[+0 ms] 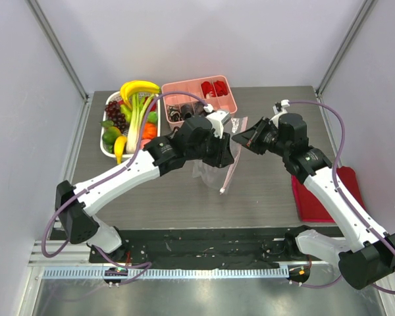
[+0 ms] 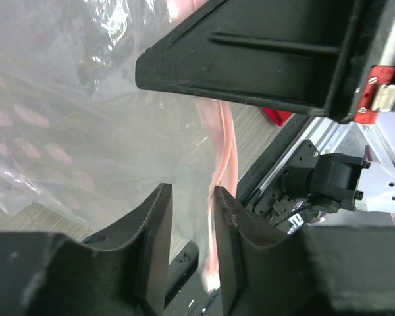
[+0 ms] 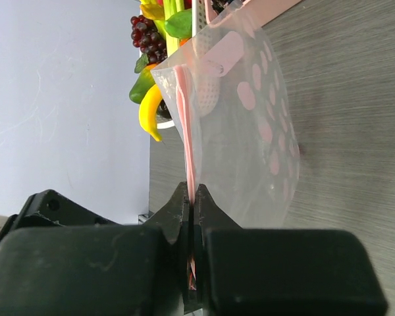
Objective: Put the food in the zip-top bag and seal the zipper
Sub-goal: Open the zipper of the food storage bag at the center of the board.
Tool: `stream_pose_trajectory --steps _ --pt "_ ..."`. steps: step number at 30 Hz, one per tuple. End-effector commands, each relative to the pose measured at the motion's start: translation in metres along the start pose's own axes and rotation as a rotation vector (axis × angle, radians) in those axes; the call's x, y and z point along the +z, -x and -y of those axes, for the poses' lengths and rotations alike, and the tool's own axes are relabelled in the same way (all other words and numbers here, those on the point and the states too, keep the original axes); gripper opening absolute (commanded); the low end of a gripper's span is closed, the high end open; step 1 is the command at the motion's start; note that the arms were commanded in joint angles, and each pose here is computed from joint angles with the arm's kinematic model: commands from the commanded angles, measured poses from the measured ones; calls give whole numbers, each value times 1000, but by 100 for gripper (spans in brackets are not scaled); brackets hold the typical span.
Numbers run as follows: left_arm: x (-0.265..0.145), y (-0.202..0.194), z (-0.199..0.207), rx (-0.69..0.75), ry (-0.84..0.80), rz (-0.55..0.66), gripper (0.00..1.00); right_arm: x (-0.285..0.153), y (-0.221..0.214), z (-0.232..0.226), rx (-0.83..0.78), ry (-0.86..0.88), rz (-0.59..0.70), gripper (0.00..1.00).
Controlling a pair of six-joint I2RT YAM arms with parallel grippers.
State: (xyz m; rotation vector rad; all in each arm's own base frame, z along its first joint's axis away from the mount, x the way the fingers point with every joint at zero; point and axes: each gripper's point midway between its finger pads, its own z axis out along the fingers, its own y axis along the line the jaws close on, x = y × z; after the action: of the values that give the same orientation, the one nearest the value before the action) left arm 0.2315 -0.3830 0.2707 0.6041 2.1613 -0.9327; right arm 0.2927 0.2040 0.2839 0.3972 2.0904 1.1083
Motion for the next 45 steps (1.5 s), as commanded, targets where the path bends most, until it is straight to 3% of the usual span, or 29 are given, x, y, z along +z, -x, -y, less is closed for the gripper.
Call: stream_pose_trajectory --steps 1,6,9,14,20,29,34,38,45 --pt "-4 14 0 14 7 49 31 -11 9 -28 -23 100 36 1" --pt "-2 14 -2 11 9 52 25 -9 7 -27 -12 99 29 1" --pt "1 15 1 1 4 48 32 -8 8 -25 12 90 35 1" --pt "6 15 8 15 4 48 33 -4 9 -22 72 70 43 1" --pt "12 13 -7 30 112 52 31 0 10 -21 142 47 35 1" --pt "7 13 3 33 75 54 33 4 7 -8 180 1 35 1" --pt "-18 15 -2 28 46 84 39 -1 7 -4 148 -9 51 1" --pt "-33 12 9 62 -15 79 51 -2 6 -3 143 -13 56 1" --pt "-34 1 26 82 -53 49 55 -1 8 -4 143 -13 59 1"
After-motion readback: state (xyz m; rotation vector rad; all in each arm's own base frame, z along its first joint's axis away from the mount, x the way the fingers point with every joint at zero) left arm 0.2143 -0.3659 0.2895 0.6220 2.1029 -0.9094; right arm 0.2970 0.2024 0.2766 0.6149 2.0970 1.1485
